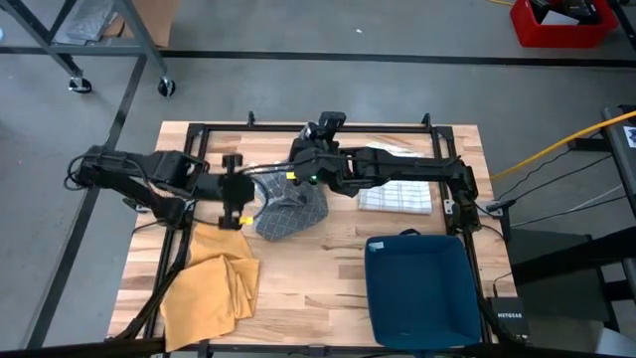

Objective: Fold towel
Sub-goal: Fold the gray towel

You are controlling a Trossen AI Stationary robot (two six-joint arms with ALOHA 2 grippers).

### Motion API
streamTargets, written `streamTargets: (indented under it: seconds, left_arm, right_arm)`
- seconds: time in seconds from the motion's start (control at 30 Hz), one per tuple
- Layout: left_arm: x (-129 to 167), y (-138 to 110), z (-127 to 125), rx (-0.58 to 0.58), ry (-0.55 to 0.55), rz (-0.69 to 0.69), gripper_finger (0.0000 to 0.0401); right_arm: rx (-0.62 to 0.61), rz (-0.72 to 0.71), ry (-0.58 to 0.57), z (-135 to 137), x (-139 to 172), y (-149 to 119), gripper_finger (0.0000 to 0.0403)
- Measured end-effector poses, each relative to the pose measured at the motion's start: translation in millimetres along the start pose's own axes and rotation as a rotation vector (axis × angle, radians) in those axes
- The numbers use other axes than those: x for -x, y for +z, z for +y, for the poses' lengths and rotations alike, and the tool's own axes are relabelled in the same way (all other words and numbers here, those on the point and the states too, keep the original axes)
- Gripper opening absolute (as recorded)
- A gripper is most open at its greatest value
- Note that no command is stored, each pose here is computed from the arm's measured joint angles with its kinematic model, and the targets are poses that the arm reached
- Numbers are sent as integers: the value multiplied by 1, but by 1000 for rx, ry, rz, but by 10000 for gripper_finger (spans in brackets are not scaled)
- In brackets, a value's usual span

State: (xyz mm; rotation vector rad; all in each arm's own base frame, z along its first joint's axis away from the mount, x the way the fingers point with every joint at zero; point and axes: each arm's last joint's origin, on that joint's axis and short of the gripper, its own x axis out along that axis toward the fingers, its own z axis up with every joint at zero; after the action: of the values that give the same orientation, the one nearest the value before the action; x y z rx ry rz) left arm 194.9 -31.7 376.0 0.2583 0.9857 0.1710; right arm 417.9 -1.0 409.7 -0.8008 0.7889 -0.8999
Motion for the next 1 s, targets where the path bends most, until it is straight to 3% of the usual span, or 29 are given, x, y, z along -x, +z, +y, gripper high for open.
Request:
streamTargets:
  seconds: [0.3, 0.37, 0.47, 0.53, 0.6, 0.67, 0.77, 0.9, 1.0]
  left_arm:
    - [-4, 17, -40, -108, -149, -96, 117]
    - [-5, 20, -47, -154, -181, -123, 117]
    - [-4, 30, -54, -210, -202, -219, 117]
    - [-3, 37, -57, -233, -193, -286, 117]
    - [-2, 39, -58, -242, -191, -311, 117]
    - [-1, 35, -58, -233, -192, -285, 117]
    - [0, 22, -51, -198, -116, -174, 117]
    - [2, 2, -41, -114, 35, -12, 117]
    - [9, -16, -31, -26, 119, 94, 117]
  right_arm:
    - [-108, 33, -32, -16, -22, -6, 1]
    - [-167, 11, -24, -37, -22, -11, 1]
    - [-324, -57, -35, -95, -2, -26, 1]
    - [-391, -68, -57, -110, -3, -30, 1]
    - [-390, -55, -48, -108, -9, -32, 1]
    - [-383, -50, 12, -93, -18, -30, 1]
    - [-396, -87, 193, -71, -21, -26, 1]
    - [-571, -199, 439, -105, 14, -38, 1]
    - [-606, -169, 589, -99, 25, -43, 1]
